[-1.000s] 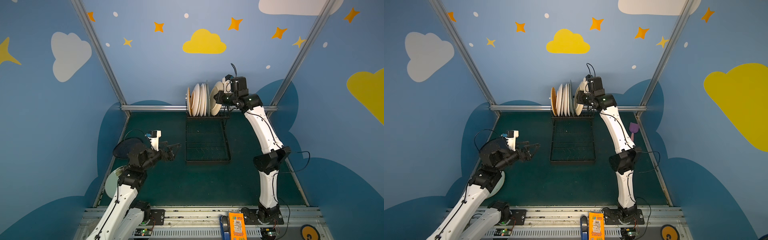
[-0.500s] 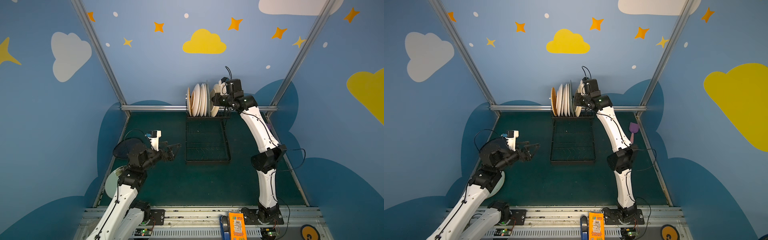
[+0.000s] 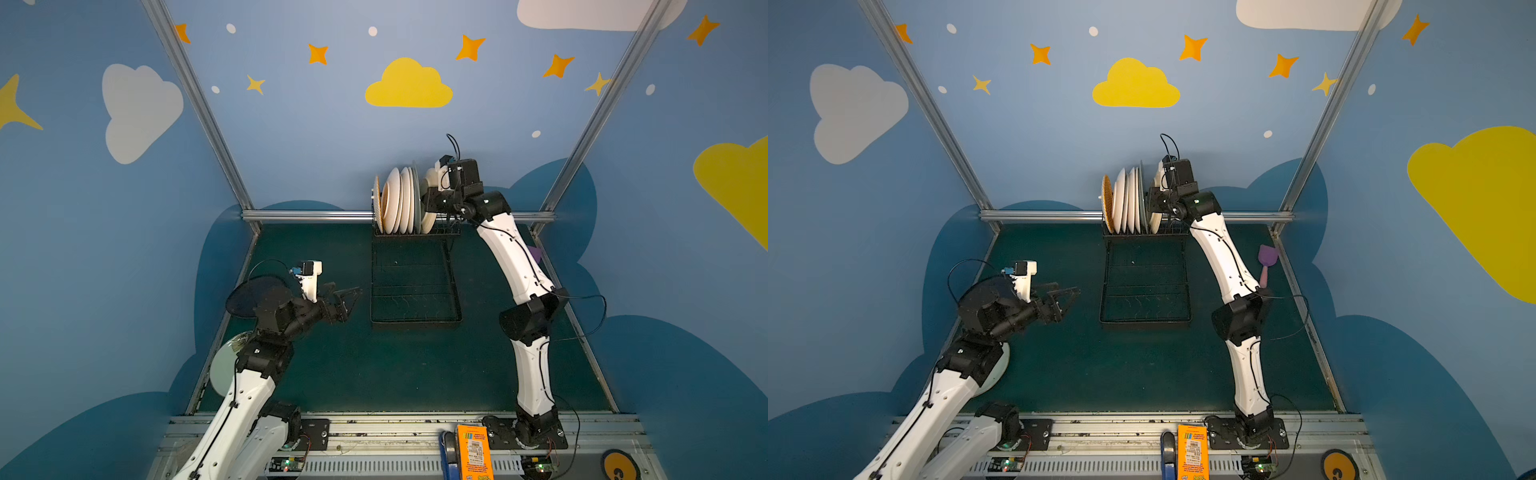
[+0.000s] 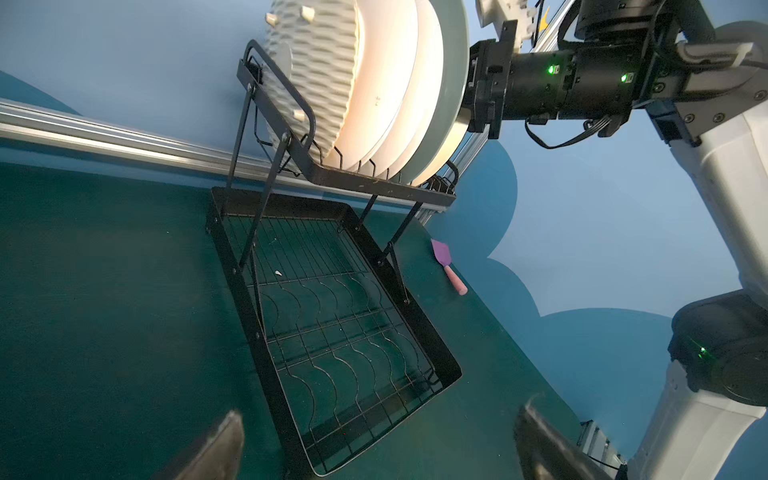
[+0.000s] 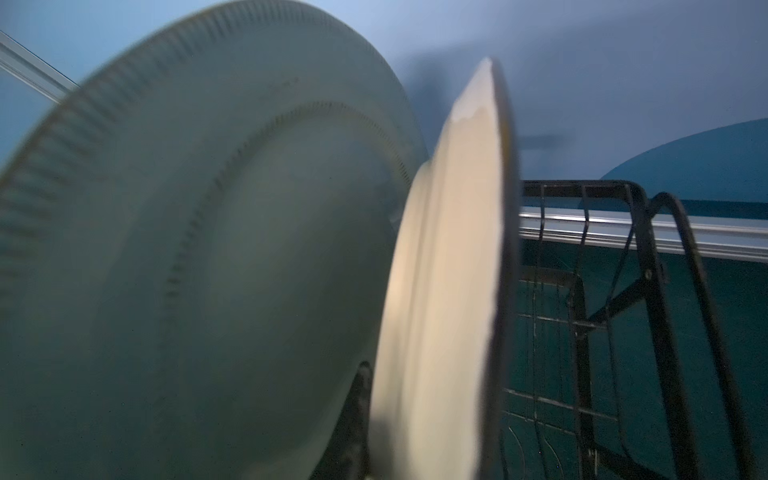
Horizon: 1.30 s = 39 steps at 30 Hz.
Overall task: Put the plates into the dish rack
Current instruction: 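Push the cream berry plate down into the rack slot with right gripper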
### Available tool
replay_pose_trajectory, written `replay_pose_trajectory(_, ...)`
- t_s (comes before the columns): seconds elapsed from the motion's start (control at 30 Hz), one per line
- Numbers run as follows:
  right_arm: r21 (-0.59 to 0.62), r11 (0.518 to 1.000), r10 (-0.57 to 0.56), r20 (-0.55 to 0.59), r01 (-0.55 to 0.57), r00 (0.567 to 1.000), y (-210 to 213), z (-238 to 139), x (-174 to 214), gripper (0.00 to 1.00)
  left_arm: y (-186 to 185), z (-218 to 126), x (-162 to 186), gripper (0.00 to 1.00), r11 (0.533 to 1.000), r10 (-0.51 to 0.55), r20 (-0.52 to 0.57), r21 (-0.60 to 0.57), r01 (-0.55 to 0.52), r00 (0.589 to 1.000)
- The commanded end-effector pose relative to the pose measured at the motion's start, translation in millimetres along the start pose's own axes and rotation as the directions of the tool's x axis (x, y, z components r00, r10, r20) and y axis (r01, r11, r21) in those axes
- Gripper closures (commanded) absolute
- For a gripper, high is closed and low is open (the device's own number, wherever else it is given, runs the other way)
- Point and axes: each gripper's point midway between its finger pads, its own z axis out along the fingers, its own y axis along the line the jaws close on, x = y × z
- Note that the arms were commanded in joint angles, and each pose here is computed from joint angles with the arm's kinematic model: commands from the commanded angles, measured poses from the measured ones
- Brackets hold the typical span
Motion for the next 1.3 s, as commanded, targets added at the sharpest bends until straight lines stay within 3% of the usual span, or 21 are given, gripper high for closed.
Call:
replay_pose_trajectory(0.0, -0.031, 0.998, -0.057, 0.091, 0.06, 0.994, 10.7, 0.2, -23.0, 1.0, -3.8, -1.5, -0.5, 0.0, 1.0, 0.001, 0.006, 0.019, -0.001, 1.0)
replay_pose_trajectory(0.77, -0.079, 0.996, -0.031, 0.085, 0.038, 0.996, 9.2, 23.0, -18.0, 0.82, 17.4, 4.1, 15.1, 0.0, 0.996, -0.024, -0.011, -0.087, 0.023, 1.0)
replay_pose_trajectory(1.27, -0.085, 0.996, 0.0, 0.099, 0.008, 0.995, 12.6, 4.1, -26.1, 0.72, 26.2, 7.7, 23.9, 0.0, 0.991, -0.025, -0.037, -0.131, 0.02, 0.999)
